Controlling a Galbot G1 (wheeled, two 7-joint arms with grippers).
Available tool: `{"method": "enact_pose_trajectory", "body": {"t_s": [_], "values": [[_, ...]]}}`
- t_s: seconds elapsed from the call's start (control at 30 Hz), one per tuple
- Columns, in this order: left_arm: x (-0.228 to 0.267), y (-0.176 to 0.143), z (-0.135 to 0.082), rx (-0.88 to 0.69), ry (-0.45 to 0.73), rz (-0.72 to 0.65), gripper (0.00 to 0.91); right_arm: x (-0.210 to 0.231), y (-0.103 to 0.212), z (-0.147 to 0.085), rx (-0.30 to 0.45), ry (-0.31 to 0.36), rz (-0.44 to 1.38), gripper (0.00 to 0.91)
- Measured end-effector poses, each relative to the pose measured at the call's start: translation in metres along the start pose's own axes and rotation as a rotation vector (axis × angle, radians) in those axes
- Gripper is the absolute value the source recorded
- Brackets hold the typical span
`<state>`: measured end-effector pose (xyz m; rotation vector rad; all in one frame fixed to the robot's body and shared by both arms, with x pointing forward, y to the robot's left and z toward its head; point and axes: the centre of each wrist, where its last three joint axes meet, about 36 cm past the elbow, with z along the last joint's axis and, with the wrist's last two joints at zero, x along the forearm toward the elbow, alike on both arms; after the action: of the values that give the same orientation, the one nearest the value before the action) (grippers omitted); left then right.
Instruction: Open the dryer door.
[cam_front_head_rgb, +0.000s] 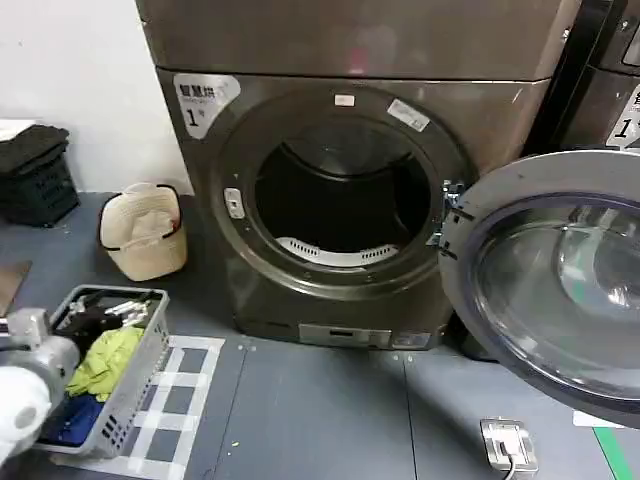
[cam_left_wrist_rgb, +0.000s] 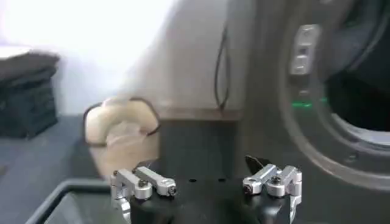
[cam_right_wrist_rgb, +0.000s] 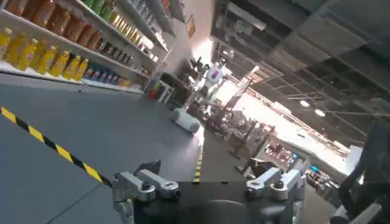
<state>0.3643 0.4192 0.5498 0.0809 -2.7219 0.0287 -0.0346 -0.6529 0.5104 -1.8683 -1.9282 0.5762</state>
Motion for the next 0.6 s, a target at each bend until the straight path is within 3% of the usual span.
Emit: {"method": "enact_pose_trajectory", "body": {"t_s": [0.6], "values": [[-0.03, 0.086, -0.014, 0.223, 0.285, -0.221, 0.907, 0.005, 0.001, 0.009, 0.002, 0.019, -0.005, 0.907]]}}
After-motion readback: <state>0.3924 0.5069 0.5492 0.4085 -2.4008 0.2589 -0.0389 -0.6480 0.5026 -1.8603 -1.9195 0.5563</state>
